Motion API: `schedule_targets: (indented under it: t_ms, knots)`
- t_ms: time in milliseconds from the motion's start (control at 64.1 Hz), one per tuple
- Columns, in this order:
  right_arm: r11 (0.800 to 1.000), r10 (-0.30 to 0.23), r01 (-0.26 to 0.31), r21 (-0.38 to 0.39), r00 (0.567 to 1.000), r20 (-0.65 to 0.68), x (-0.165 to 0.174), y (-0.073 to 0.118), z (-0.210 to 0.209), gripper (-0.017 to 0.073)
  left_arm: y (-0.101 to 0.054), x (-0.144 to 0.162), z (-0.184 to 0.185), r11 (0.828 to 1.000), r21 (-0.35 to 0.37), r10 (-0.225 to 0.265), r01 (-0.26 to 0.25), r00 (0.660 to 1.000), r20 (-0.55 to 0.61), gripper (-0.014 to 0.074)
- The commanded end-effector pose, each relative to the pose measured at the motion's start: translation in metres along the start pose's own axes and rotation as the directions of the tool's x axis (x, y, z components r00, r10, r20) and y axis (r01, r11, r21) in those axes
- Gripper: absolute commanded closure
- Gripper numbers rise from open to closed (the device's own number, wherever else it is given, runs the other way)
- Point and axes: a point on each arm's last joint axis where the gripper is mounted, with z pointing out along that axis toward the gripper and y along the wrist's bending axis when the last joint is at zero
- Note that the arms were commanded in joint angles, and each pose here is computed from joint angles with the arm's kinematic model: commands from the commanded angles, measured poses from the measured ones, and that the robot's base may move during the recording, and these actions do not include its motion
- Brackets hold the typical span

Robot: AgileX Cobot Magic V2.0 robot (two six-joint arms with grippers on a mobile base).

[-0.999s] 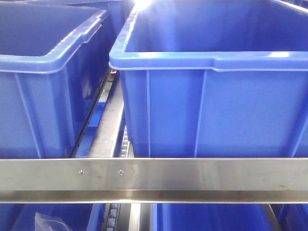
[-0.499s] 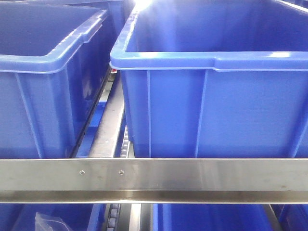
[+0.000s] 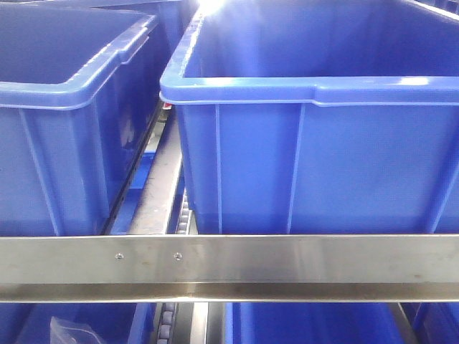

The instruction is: Place yellow foam block on left shelf second layer

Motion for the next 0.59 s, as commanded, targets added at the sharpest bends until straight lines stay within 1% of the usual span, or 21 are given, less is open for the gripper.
schedule_targets:
  t_ms: [0,16,62,172,577]
  knots:
    - [0.999,-0.01,0.004,0.042,0.991,0.136,0.005,-0.003,-0.004,0.0495,-0.003,0.001,0.0,1.0,0.026,-0.007,0.005,0.998,0.07,0.0457]
    - [0.999,-0.014,0.008,0.044,0.99,0.138,0.009,-0.003,-0.005,0.0495,-0.003,0.001,0.0,1.0,0.026,-0.007,0.005,0.998,0.07,0.0457]
    - [0.999,0.004,-0.011,0.043,0.988,0.152,0.017,-0.003,-0.006,0.0495,-0.003,0.001,0.0,1.0,0.026,-0.007,0.005,0.998,0.07,0.0457]
    - [0.997,0.06,-0.066,0.036,0.987,0.147,0.034,-0.003,-0.004,0.0495,-0.003,0.001,0.0,1.0,0.026,-0.007,0.005,0.998,0.07,0.0457]
    - [0.997,0.058,-0.064,0.036,0.985,0.16,0.032,-0.003,-0.005,0.0495,-0.003,0.001,0.0,1.0,0.026,-0.007,0.005,0.998,0.07,0.0457]
